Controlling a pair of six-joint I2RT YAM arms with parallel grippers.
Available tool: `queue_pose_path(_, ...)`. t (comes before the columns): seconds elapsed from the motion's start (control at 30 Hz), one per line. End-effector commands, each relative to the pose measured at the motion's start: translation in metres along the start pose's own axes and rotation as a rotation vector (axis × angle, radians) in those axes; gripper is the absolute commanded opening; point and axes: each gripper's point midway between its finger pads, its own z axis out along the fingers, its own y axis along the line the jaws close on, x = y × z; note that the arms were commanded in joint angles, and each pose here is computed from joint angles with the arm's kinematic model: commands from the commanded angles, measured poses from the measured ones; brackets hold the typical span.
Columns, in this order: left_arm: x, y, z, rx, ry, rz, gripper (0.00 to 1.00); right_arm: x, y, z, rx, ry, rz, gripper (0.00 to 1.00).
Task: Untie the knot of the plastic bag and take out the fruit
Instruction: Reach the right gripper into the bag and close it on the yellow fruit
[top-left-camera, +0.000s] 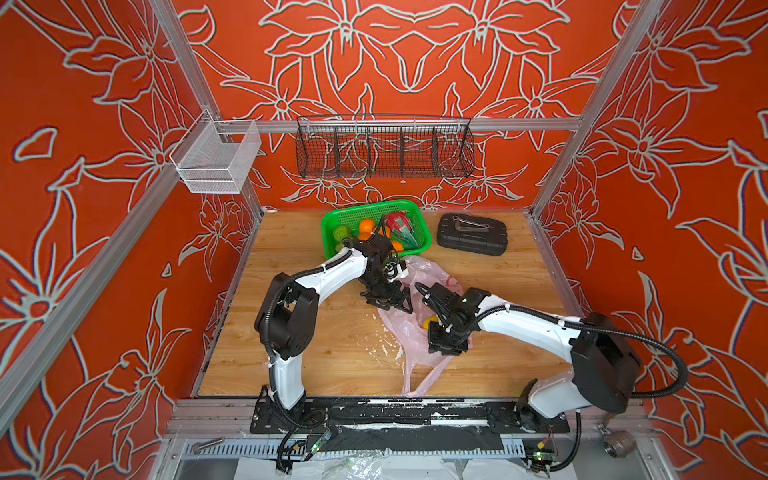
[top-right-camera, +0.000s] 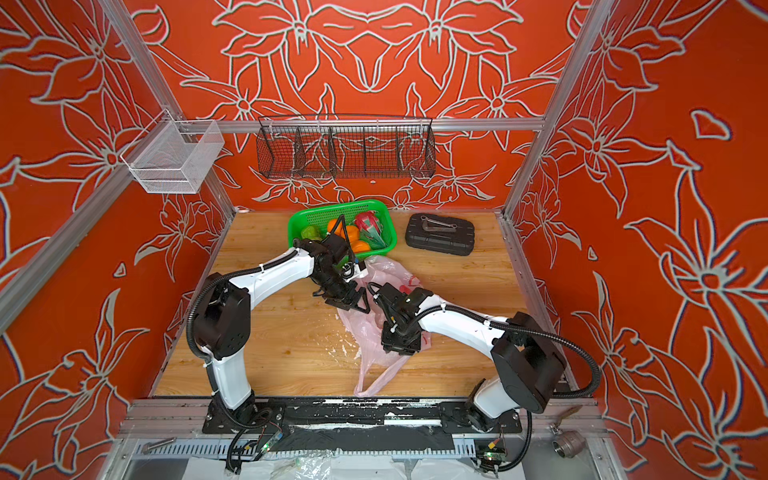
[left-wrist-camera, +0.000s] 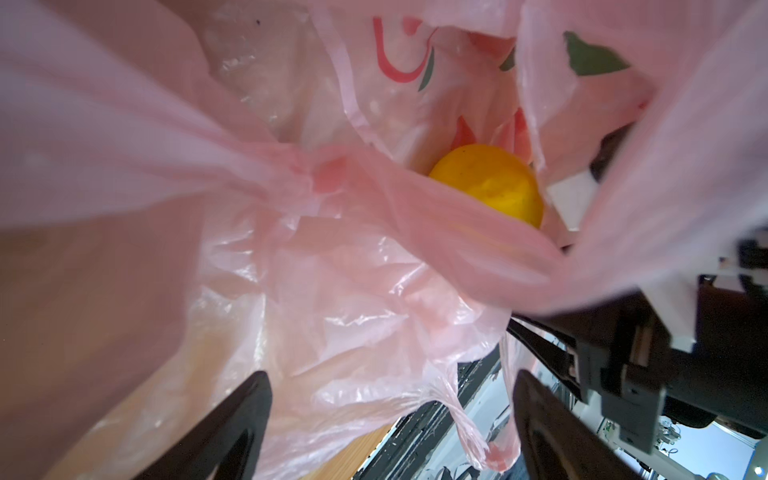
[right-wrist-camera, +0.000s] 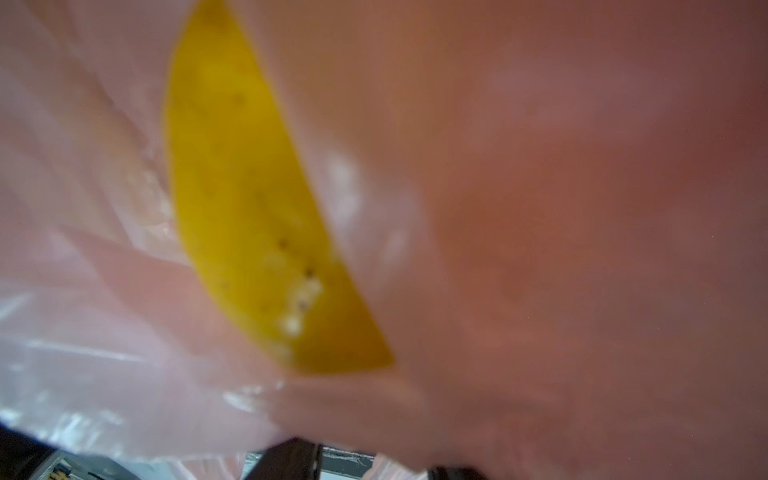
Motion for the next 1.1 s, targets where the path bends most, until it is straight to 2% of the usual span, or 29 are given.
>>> queue_pose_path(0.0, 0.000, 0.004, 0.007, -0.026, 0.026, 0.021, 0.89, -0.005, -0.004, -0.018, 0.035, -0.054, 0.017, 0.46)
queue_pose_path(0.17, 0.002, 0.006, 0.013, -0.020, 0.040, 0.015, 0.89, -0.021, 0.020, -0.067, -0.081, -0.197, 0.027, 0.56)
queue_pose_path(0.33, 0.001, 0.008, 0.013, -0.032, 0.036, 0.017, 0.88, -0.044, 0.038, -0.091, -0.115, -0.312, 0.039, 0.58)
queue_pose_path(0.5, 0.001, 0.008, 0.013, -0.037, 0.037, 0.018, 0.88, -0.067, 0.046, -0.077, -0.063, -0.308, 0.076, 0.58)
queue_pose_path(0.73, 0.007, 0.014, 0.014, -0.061, 0.051, 0.014, 0.88, -0.074, 0.009, -0.055, 0.128, -0.282, 0.122, 0.60)
queue_pose_path(0.87, 0.013, 0.018, 0.017, -0.065, 0.068, 0.015, 0.88, -0.073, -0.002, -0.048, 0.145, -0.278, 0.147, 0.69)
queue_pose_path(1.07, 0.021, 0.024, 0.023, -0.071, 0.104, 0.002, 0.88, -0.077, -0.005, -0.032, 0.135, -0.249, 0.195, 0.71)
